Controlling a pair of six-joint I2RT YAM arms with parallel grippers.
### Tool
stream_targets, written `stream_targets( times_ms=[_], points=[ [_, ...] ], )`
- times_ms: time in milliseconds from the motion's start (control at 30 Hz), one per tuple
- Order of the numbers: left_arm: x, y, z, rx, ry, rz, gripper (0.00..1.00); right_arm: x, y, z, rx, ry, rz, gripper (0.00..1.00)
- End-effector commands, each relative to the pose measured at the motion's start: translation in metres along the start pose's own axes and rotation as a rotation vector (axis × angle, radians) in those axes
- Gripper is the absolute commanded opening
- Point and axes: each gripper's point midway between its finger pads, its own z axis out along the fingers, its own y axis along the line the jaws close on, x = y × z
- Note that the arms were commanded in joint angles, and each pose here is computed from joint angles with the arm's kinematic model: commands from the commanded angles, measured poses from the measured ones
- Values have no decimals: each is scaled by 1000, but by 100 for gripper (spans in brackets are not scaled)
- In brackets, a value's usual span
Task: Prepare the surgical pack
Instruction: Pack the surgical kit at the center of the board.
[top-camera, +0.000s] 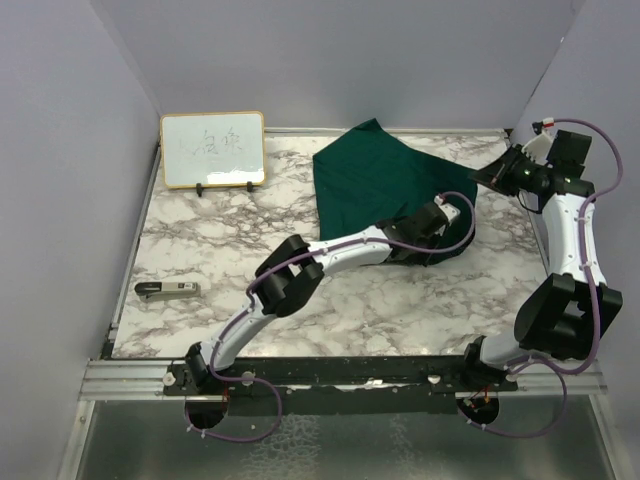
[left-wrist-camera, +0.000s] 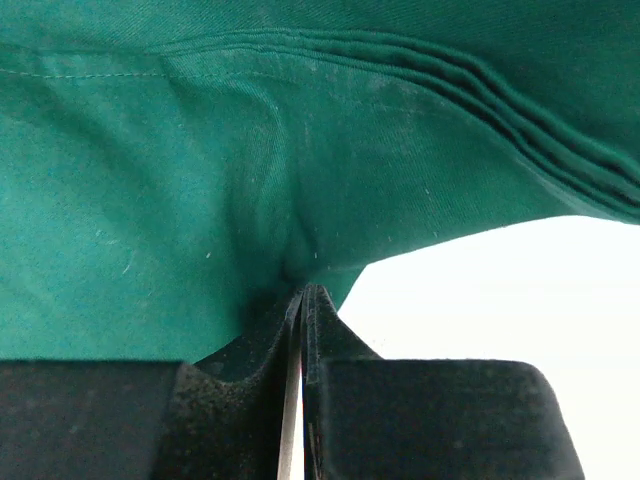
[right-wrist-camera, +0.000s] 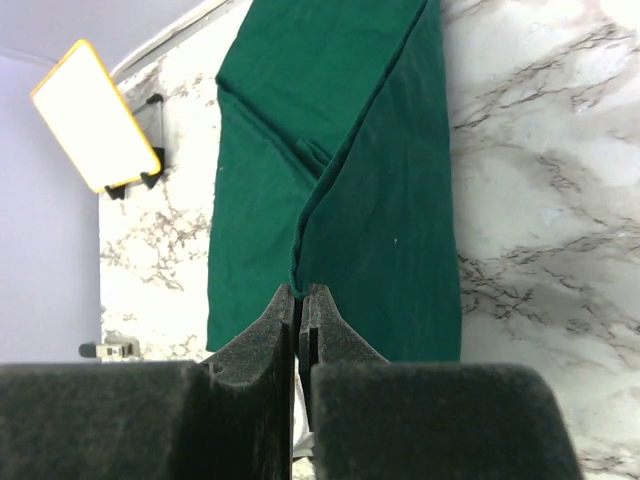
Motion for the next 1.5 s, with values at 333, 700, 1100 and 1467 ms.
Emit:
stream_targets(
  times_ms=[333,700,1100,1467],
  points=[
    [-65,46,-173,267,-215,-207,11,28,85,37,-197,128,83,1],
    [-3,159,-263,35,-297,-376,17,95,197,129,-285,149,212,1],
    [25,196,-308,-106,-366,-400,51,154,220,173,-288,257,191,1],
    [25,191,-291,-38,-359,-451,52,185,202,195,-256,340,117,1]
  ],
)
